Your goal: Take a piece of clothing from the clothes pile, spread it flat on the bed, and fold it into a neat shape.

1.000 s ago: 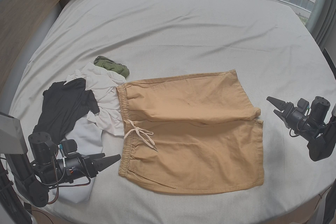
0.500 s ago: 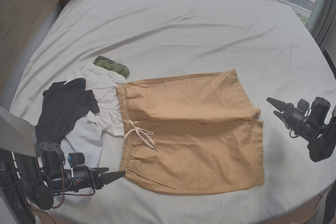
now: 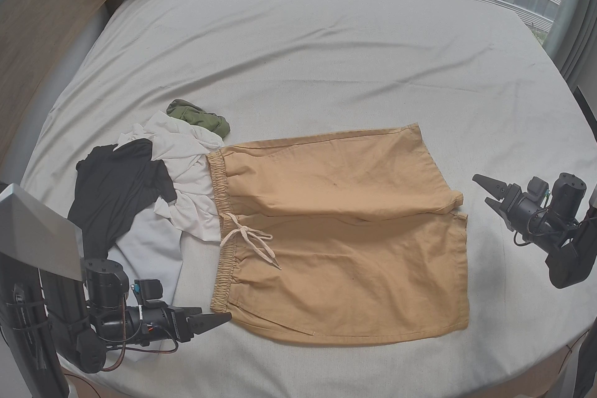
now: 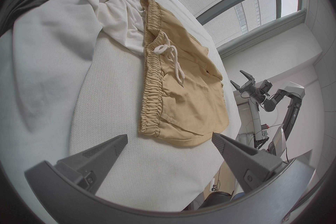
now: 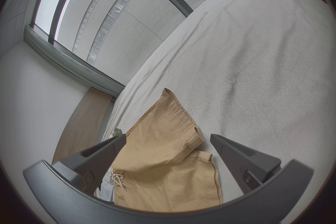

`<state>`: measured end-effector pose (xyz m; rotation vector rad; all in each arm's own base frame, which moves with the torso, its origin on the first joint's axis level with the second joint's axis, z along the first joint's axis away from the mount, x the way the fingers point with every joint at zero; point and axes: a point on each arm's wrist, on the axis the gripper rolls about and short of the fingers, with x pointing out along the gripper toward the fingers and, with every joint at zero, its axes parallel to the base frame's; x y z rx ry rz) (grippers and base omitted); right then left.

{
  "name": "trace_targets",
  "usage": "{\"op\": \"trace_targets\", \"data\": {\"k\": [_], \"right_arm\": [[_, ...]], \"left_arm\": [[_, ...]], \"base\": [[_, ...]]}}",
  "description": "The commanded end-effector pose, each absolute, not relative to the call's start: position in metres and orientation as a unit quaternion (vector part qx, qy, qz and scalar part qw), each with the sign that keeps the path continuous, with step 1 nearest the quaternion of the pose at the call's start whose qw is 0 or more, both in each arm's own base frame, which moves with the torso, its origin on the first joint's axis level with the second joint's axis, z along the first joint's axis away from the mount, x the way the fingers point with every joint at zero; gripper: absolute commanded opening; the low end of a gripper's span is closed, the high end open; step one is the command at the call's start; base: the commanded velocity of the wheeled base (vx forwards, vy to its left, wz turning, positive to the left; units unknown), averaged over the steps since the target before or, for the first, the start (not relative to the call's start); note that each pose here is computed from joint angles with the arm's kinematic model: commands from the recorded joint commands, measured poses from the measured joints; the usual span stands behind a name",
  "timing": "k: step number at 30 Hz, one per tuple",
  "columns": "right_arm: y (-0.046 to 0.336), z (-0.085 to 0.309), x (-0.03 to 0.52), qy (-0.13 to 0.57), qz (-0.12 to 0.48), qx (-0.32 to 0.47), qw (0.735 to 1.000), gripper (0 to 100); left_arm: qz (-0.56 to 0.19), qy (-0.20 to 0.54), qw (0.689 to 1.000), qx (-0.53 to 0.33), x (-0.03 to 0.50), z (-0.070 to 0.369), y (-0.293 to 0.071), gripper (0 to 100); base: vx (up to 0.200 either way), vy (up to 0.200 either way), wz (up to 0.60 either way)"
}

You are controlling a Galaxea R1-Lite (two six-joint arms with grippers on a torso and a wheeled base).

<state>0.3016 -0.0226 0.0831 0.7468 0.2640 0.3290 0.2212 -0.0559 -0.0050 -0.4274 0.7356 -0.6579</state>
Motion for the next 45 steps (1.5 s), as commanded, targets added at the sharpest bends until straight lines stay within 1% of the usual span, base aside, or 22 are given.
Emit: {"op": "trace_targets", "data": {"k": [1, 25, 26, 32, 37, 39, 41, 42, 43, 44, 45], "right_arm": [[-0.023, 0.082, 0.302, 0.130, 0.159, 0.363, 0.909, 100], [-0.023, 0.077, 0.303, 0.136, 0.156, 0.364, 0.908, 100], [-0.023, 0.077, 0.303, 0.136, 0.156, 0.364, 0.908, 100], [-0.023, 0.076, 0.302, 0.138, 0.155, 0.364, 0.908, 100], [-0.017, 0.066, 0.293, 0.164, 0.157, 0.353, 0.908, 100], [-0.017, 0.066, 0.293, 0.164, 0.157, 0.353, 0.908, 100], [-0.007, 0.040, 0.274, 0.223, 0.176, 0.303, 0.910, 100], [-0.006, 0.039, 0.273, 0.227, 0.177, 0.300, 0.910, 100], [-0.003, 0.029, 0.264, 0.250, 0.182, 0.277, 0.910, 100], [-0.003, 0.028, 0.263, 0.252, 0.182, 0.275, 0.910, 100], [0.000, 0.019, 0.255, 0.272, 0.188, 0.249, 0.910, 100]], "left_arm": [[-0.310, 0.368, 0.852, -0.208, 0.229, -0.020, -0.059, 100], [-0.323, 0.347, 0.858, -0.200, 0.250, -0.029, -0.069, 100], [-0.323, 0.348, 0.858, -0.199, 0.250, -0.029, -0.069, 0], [-0.321, 0.343, 0.861, -0.198, 0.255, -0.031, -0.069, 0], [-0.322, 0.341, 0.861, -0.198, 0.256, -0.031, -0.069, 0], [-0.322, 0.341, 0.861, -0.198, 0.256, -0.031, -0.069, 0], [-0.323, 0.341, 0.861, -0.197, 0.256, -0.030, -0.070, 0], [-0.323, 0.341, 0.861, -0.197, 0.256, -0.030, -0.070, 0], [-0.323, 0.342, 0.860, -0.197, 0.255, -0.031, -0.070, 0], [-0.323, 0.341, 0.860, -0.197, 0.256, -0.030, -0.070, 0], [-0.323, 0.341, 0.860, -0.197, 0.255, -0.031, -0.070, 0]], "base": [[0.000, 0.000, 0.00], [0.000, 0.000, 0.00], [0.000, 0.000, 0.00], [0.000, 0.000, 0.00], [0.000, 0.000, 0.00], [0.000, 0.000, 0.00], [0.000, 0.000, 0.00], [0.000, 0.000, 0.00], [0.000, 0.000, 0.00], [0.000, 0.000, 0.00], [0.000, 0.000, 0.00]]}}
